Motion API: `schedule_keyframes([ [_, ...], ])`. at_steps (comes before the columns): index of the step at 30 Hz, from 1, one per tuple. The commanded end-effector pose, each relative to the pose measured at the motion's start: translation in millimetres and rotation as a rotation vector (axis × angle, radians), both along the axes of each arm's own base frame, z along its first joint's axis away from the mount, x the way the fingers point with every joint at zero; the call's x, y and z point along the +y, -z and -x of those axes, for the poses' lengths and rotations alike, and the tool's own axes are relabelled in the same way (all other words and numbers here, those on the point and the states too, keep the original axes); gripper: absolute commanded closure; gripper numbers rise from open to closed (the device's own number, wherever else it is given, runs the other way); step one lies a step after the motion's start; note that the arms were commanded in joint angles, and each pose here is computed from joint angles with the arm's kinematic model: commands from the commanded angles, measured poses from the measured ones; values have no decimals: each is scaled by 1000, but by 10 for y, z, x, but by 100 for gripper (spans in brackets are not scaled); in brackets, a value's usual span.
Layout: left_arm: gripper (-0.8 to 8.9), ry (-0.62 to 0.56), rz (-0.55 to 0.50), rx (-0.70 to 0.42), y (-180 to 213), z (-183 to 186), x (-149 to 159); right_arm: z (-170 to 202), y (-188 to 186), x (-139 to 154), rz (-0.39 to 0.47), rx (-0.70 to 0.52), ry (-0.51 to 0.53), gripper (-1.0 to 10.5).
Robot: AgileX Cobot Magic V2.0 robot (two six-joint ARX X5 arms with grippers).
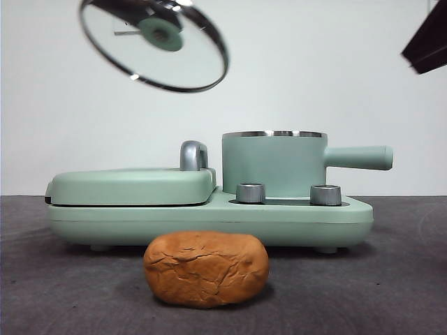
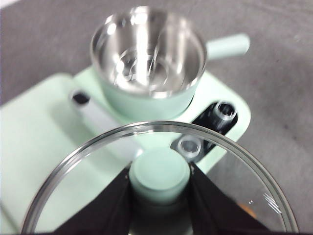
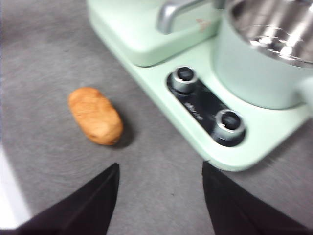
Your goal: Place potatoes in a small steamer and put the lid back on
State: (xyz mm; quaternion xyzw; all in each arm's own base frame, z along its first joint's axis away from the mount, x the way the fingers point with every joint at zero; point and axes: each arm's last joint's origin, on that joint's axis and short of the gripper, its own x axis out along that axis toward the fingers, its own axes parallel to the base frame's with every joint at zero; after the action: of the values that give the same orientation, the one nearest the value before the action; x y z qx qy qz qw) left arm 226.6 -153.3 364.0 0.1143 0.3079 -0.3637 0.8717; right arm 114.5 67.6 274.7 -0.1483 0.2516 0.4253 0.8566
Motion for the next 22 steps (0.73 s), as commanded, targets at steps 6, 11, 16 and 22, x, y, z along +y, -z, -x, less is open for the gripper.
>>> schedule_keyframes([
  [6,805,-122,30,-40,122,375,328,-112,52,348,60,-54,-232,677],
  [11,805,-182,49,-65,163,605,519,-179,184,600,101,-36,-345,677],
  [16,805,-210,77,-111,80,751,633,-292,362,826,130,8,-396,676],
  [22,805,-246,78,-139,38,815,704,-447,596,1024,157,52,-414,669],
])
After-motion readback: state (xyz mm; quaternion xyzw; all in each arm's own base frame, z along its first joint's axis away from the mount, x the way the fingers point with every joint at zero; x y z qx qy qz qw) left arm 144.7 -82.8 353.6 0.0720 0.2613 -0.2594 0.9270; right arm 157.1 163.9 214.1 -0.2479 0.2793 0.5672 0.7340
